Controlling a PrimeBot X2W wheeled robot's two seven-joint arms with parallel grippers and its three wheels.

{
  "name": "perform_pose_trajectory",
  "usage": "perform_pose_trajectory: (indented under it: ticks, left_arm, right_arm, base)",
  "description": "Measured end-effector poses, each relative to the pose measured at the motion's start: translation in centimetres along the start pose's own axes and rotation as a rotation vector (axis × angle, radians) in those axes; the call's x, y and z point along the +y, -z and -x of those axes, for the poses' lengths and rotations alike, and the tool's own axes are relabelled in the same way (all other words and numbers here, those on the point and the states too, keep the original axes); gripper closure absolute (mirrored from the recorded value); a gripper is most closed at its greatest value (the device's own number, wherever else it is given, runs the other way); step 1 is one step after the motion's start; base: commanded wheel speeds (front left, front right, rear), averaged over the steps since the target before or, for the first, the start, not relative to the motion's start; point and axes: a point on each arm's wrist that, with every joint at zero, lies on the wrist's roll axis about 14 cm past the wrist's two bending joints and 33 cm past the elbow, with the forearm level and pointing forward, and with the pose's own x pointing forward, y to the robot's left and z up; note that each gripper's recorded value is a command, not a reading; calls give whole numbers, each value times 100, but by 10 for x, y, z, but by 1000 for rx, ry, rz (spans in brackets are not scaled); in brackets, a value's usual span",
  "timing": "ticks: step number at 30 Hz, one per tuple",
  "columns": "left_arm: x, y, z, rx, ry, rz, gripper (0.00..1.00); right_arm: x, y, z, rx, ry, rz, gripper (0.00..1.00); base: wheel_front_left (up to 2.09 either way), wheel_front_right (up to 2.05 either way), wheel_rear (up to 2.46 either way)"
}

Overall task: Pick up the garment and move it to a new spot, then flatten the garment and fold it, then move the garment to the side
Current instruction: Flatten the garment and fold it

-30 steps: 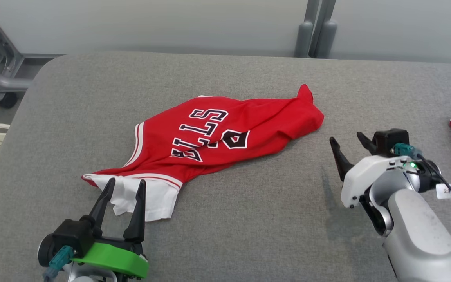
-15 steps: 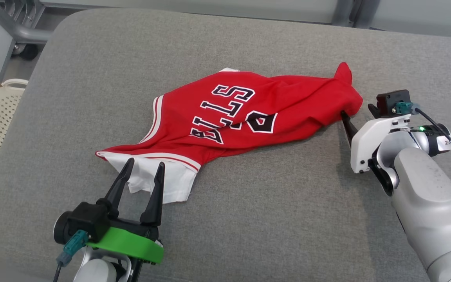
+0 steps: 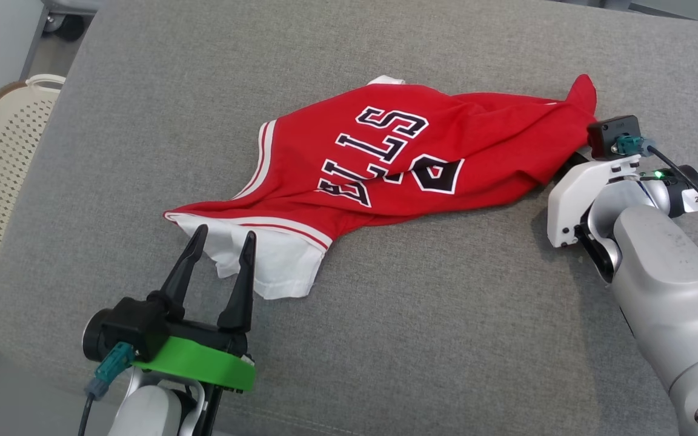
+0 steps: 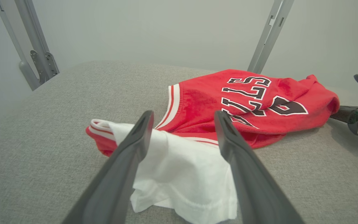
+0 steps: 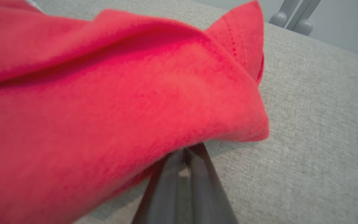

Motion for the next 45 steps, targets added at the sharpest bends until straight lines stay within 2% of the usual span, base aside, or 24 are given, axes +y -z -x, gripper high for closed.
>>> perform_pose_trajectory:
  ticks: [10,20,22,24,25,37,45]
  left_arm:
    - [-5,0,-3,-4,13,11,0]
    - [-13,-6,-3,-23,41,11,0]
    - [-13,-7,-3,-26,45,10,0]
    - [-14,-8,-3,-28,49,9,0]
    - [-15,-9,-3,-30,51,9,0]
    - [-16,-8,-1,-27,55,10,0]
    - [-14,-3,0,-11,49,12,0]
  right_arm:
    - [-14,-5,10,-34,19,40,100]
    - [-33,-27,31,-138,60,39,100]
    - [-35,-27,35,-139,63,41,44]
    - [-36,-28,38,-146,67,44,10]
    - [-37,-30,40,-151,69,40,0]
    - [-17,-35,42,-163,24,-6,0]
    - [-8,-22,30,-82,1,-3,0]
  base:
    - [0,0,0]
    - [0,0,0]
    - [0,0,0]
    - [0,0,0]
    - [0,0,0]
    - [0,0,0]
    - [0,0,0]
